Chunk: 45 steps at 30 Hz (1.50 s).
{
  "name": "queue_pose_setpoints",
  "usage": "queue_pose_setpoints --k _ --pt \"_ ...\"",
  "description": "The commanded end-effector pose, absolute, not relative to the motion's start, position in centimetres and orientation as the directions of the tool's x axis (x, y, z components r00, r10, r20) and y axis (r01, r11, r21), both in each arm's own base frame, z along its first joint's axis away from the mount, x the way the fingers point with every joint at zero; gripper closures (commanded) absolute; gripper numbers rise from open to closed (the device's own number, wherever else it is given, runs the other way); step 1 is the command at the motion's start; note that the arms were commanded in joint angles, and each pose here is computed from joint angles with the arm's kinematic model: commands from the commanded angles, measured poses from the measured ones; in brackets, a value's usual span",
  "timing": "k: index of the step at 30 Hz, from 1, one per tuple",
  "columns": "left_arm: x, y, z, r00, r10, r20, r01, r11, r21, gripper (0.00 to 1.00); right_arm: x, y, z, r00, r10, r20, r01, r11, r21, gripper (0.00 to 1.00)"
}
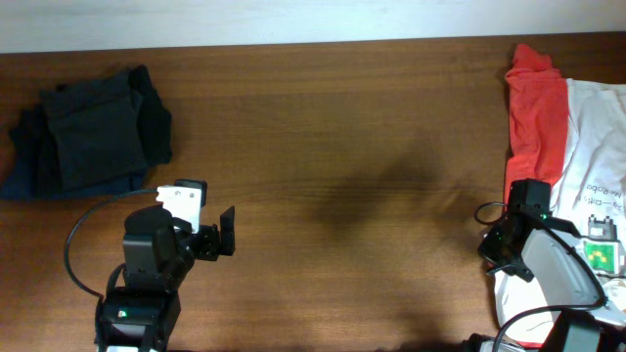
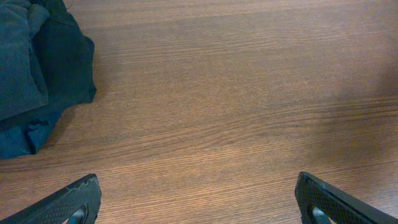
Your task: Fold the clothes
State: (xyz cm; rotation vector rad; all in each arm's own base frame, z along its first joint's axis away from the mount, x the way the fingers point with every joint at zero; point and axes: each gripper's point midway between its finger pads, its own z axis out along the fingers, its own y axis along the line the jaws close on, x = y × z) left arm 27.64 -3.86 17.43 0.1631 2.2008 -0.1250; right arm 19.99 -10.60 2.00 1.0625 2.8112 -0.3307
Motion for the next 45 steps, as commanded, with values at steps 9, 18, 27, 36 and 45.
queue_pose_setpoints --k 9,18,27,36,45 --pt "27.8 -4.2 18.5 -0.569 0.068 -0.819 0.174 0.984 -0.039 0.01 27.3 -13.0 16.8 -0.683 0.628 -0.374 0.693 0.718 -0.061 0.93" --pt "27.9 -4.1 18.5 -0.569 0.071 -0.820 0.172 0.984 -0.035 0.01 25.8 -12.6 15.6 -0.707 0.635 -0.312 0.689 0.718 -0.100 0.93" --pt "27.9 -4.1 18.5 -0.569 0.070 -0.819 0.172 0.984 -0.035 0.01 25.5 -12.5 15.0 -0.714 0.637 -0.291 0.687 0.719 -0.110 0.74" --pt "27.9 -4.1 18.5 -0.569 0.070 -0.819 0.172 0.984 -0.035 0.01 22.6 -11.4 6.6 -0.736 0.644 -0.209 0.674 0.724 -0.146 0.49" --pt "27.8 -4.1 18.5 -0.569 0.070 -0.819 0.172 0.984 -0.035 0.01 22.0 -12.8 3.8 -0.723 0.630 -0.285 0.688 0.697 -0.203 0.41"
